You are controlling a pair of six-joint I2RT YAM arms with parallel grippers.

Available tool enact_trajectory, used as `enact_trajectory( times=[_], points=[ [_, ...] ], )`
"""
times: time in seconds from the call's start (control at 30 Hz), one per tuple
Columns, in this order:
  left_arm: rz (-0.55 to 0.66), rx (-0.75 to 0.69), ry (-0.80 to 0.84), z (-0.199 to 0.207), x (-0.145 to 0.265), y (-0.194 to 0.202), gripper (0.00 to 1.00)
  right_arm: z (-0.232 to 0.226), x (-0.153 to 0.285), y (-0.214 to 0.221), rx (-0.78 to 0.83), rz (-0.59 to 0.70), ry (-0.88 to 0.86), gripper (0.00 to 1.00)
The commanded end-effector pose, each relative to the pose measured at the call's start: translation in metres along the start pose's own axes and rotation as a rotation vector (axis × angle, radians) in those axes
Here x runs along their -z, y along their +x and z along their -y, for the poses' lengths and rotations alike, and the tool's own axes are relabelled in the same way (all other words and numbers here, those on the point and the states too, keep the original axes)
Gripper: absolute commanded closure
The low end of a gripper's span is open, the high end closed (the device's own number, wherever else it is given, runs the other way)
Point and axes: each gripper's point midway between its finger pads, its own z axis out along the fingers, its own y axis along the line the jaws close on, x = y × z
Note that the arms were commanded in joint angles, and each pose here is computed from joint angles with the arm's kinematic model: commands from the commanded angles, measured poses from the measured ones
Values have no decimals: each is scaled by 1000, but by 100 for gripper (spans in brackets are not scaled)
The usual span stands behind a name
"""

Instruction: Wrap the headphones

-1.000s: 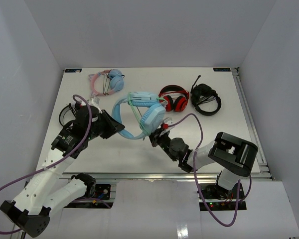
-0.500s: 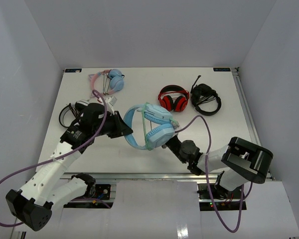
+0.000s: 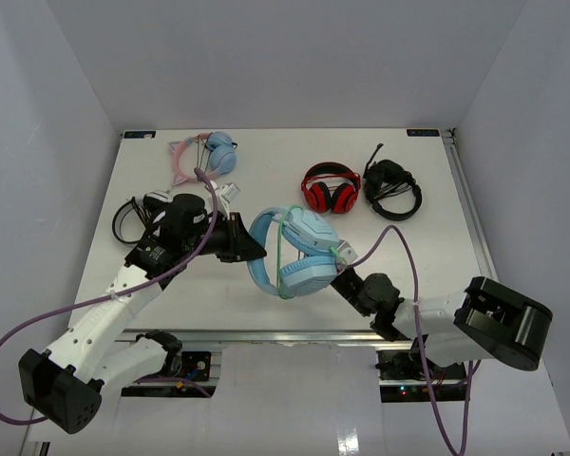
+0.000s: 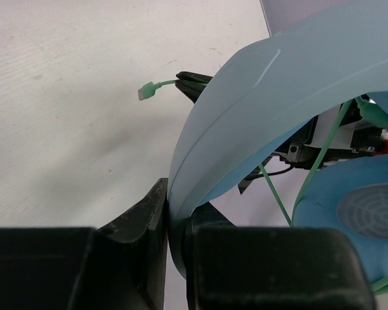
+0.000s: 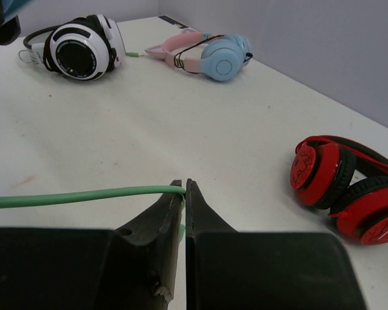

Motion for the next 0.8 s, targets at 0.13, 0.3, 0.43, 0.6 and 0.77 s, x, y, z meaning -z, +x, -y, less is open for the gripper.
enact_trajectory(
  times=[0.13,0.3,0.43,0.6,0.77],
  points=[
    [-54,-114,210,41,12,7,100,54,20,-145,-76,537,211,92],
    [-59,-90,198,37,6,6,100,56,17,-153,-107,563,225,92],
    [-47,-156,105,25,6,-3,100,64,23,-151,-19,562,273,92],
    [-89,-243,-3,0,-5,-10,100,77,36,-146,74,534,336,92],
    [-161,-277,27,-10,-29,-11,100,53,32,-141,126,506,195,92]
  ],
)
